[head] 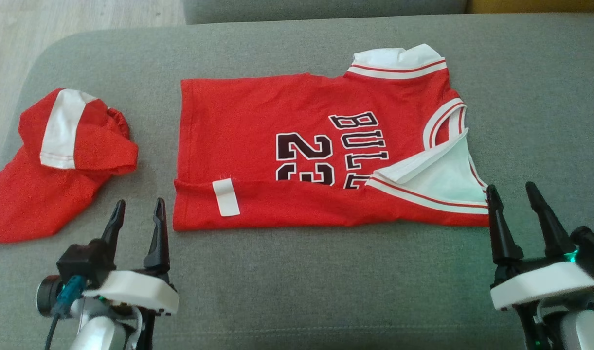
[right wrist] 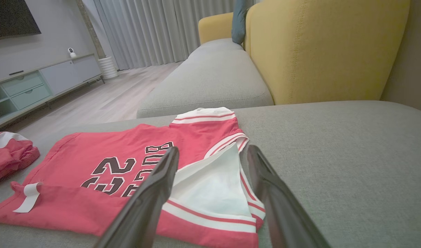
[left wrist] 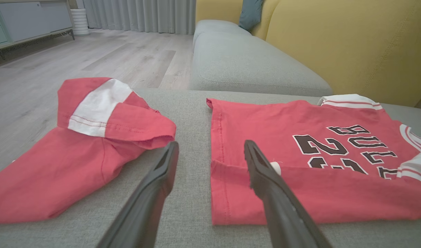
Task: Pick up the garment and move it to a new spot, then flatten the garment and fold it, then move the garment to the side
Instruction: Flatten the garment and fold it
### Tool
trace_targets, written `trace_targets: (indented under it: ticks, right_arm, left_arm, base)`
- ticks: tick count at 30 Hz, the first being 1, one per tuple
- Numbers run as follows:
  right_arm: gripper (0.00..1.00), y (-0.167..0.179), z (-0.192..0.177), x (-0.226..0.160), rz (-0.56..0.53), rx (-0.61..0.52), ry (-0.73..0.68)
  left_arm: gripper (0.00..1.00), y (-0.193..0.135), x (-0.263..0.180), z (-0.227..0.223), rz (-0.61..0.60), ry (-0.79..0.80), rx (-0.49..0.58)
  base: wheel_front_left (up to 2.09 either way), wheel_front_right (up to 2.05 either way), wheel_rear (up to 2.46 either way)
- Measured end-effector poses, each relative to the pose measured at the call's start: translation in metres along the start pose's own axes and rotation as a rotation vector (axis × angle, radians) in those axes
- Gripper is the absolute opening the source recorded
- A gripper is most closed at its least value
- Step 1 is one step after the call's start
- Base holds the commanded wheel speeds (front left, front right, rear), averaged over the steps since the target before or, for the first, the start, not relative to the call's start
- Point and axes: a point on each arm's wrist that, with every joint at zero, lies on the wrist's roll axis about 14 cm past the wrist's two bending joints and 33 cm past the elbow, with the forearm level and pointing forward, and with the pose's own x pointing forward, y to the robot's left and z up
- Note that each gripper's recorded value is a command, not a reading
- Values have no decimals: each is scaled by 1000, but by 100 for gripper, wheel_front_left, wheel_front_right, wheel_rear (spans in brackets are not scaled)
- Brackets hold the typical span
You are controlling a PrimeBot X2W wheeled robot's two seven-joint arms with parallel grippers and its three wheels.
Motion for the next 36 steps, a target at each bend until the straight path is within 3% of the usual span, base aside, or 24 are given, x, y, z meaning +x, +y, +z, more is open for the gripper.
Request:
trace_targets:
  ticks: [9, 16, 26, 33, 34, 35, 36]
  right_arm:
    - [100, -1, 0, 2, -2, -8, 23]
    - [100, -19, -44, 9, -33, -6, 206]
    - [100, -33, -88, 25, -67, 42, 451]
    - [100, -36, -109, 21, -82, 88, 582]
    - [69, -35, -110, 22, -80, 93, 593]
    - [31, -35, -109, 24, -78, 95, 594]
    - [0, -34, -107, 26, -76, 97, 594]
  left_arm:
    - [100, -4, 0, -6, -23, 19, 9]
    - [100, -17, 19, -29, -100, 116, -17]
    - [100, -21, 24, -96, -124, 416, -106]
    - [100, -22, 34, -102, -136, 483, -151]
    - [97, -24, 34, -103, -145, 492, -154]
    - [62, -25, 35, -104, -154, 497, -157]
    - [21, -25, 35, -104, -156, 500, -156]
  base:
    - [0, 0, 0]
    - [0, 0, 0]
    - [0, 0, 0]
    - [0, 0, 0]
    - [0, 0, 0]
    - [0, 0, 0]
    - [0, 0, 0]
